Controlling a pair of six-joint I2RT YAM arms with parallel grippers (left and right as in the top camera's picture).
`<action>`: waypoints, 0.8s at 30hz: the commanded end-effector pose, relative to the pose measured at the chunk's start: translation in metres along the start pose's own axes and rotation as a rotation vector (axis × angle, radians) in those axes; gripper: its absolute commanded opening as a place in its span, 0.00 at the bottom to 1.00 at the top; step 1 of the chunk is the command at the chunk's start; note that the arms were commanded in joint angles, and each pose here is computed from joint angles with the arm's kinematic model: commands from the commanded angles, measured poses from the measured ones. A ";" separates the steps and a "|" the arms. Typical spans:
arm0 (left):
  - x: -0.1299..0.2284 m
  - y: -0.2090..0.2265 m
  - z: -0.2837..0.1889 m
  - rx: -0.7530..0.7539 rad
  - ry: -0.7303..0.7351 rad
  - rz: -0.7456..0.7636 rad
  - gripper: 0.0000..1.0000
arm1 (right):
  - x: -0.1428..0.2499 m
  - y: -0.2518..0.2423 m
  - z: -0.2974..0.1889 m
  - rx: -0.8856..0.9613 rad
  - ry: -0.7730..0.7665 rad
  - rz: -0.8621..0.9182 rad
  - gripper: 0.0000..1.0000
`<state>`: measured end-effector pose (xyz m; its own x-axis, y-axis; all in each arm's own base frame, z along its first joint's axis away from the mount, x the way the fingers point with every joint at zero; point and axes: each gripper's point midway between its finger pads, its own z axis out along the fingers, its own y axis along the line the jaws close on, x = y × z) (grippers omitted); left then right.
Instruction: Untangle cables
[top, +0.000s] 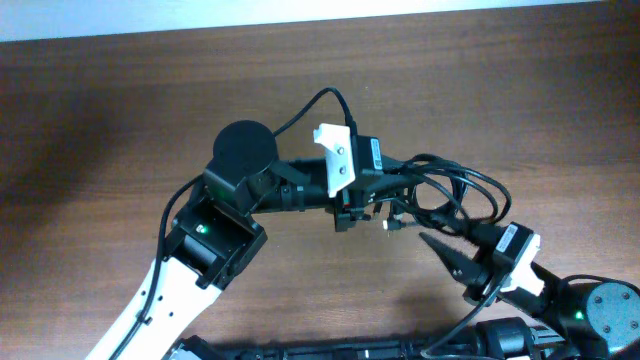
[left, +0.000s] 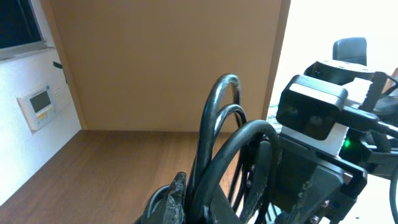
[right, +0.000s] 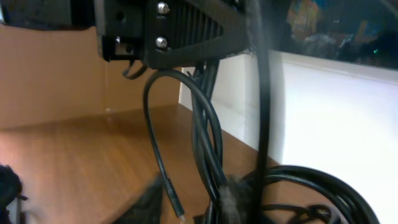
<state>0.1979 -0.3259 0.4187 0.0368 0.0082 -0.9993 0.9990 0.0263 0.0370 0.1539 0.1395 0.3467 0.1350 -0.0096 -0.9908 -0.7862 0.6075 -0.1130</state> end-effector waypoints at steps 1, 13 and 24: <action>-0.016 -0.010 -0.006 0.023 -0.032 0.054 0.00 | -0.003 0.005 -0.001 -0.028 -0.010 -0.014 0.04; -0.009 0.023 -0.010 -0.165 0.000 0.026 0.00 | 0.040 -0.099 -0.037 0.661 0.040 0.426 0.04; -0.002 0.024 -0.018 -0.211 0.069 0.237 0.00 | 0.063 -0.121 -0.064 0.881 0.075 0.500 0.04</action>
<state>0.2162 -0.3292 0.3853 0.0949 0.1292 -0.9871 0.9864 0.1212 0.1107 0.2113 0.0581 0.3050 -0.1956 0.3174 -0.9279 -0.2652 0.8938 0.3616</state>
